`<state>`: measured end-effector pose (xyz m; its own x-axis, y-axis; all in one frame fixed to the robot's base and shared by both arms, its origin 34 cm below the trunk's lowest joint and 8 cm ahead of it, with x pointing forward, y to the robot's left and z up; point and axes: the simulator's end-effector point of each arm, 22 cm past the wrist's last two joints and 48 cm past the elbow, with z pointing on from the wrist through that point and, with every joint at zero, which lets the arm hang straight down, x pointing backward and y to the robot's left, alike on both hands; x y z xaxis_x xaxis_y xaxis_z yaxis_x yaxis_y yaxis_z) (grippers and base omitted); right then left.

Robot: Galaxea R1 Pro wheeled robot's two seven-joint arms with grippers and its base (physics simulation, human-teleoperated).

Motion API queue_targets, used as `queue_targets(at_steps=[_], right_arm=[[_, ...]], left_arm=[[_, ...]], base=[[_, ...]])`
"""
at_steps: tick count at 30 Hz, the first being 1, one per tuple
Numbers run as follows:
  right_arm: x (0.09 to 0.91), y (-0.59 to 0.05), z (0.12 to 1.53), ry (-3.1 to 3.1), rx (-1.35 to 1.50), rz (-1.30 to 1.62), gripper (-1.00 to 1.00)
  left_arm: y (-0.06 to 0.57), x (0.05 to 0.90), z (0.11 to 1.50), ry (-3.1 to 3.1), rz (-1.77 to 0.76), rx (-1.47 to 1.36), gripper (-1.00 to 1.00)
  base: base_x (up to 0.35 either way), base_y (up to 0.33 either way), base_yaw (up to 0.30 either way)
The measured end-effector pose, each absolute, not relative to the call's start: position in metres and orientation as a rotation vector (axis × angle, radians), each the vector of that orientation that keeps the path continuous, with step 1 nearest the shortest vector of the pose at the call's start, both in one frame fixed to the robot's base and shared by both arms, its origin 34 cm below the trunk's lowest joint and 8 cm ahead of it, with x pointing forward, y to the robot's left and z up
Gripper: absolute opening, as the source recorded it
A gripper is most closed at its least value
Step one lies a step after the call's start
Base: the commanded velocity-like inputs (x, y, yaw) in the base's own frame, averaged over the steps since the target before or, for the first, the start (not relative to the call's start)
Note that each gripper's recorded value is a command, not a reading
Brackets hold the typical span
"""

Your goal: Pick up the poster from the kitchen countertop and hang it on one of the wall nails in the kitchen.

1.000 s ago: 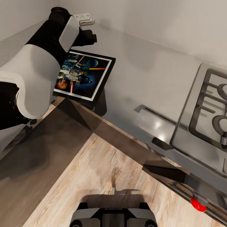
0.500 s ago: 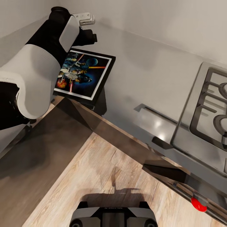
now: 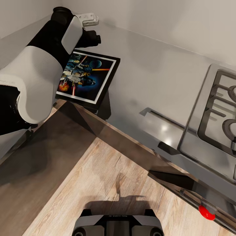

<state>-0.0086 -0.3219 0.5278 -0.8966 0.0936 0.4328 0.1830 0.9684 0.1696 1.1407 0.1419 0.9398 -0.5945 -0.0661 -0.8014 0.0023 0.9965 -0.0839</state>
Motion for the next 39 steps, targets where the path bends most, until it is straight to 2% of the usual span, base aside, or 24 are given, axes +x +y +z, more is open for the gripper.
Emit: queue_targets(at_steps=[39], right_arm=[[-0.015, -0.322, 0.53, -2.667, -0.199, -0.283, 1.0]], left_arm=[[0.144, 1.142, 0.921, 2.226, -0.095, -0.052, 1.0]], base=[[0.021, 0.0, 0.0]])
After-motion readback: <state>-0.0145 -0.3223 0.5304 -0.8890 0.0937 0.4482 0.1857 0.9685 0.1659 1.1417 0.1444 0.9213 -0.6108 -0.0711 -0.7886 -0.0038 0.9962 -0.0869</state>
